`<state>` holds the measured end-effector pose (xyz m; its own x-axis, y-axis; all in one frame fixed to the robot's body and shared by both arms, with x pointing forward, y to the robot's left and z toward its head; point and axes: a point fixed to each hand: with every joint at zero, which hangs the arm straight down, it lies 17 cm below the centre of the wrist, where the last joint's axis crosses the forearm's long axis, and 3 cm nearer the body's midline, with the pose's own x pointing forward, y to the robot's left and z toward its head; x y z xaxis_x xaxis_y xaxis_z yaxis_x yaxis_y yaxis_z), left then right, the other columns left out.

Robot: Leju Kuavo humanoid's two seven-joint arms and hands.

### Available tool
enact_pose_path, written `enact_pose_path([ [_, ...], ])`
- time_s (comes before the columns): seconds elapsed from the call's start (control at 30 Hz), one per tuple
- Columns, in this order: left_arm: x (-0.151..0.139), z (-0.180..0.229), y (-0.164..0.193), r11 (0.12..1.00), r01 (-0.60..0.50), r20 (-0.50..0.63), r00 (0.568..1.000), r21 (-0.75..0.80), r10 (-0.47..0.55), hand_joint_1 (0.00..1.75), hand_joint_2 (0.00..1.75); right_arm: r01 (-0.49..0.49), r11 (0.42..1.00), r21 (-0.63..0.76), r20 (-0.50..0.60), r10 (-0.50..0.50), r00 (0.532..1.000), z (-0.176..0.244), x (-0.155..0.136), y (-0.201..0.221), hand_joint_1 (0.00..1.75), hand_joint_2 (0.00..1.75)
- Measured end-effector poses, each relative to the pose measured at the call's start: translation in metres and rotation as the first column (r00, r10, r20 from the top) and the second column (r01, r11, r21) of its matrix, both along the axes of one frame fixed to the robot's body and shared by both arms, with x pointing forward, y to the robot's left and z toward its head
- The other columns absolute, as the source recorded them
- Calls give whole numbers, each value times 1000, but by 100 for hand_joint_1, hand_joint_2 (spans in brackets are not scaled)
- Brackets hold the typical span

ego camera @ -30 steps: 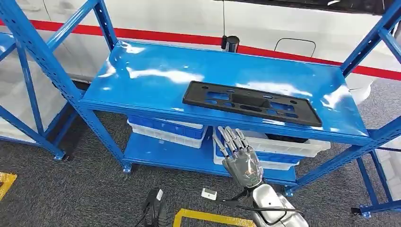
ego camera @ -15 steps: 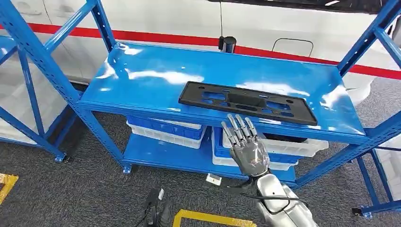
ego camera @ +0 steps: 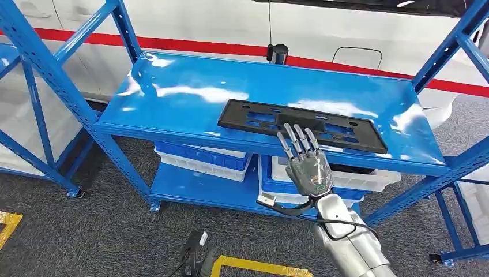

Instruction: Take the parts from the cabinet and place them on the table.

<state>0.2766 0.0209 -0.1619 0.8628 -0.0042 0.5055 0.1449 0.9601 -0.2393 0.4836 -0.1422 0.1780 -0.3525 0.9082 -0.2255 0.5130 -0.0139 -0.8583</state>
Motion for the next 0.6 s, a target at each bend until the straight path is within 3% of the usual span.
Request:
enact_pose_path([
  [0.03,0,0,0,1000,2,0,1000,-2,-2,0,175,4,1000,1,-3,-4,1000,-1,1,-1,0,175],
  [0.6,-4,12,-25,995,55,-8,998,-83,-56,0,175,102,995,18,-93,-100,991,-12,52,-21,0,175],
])
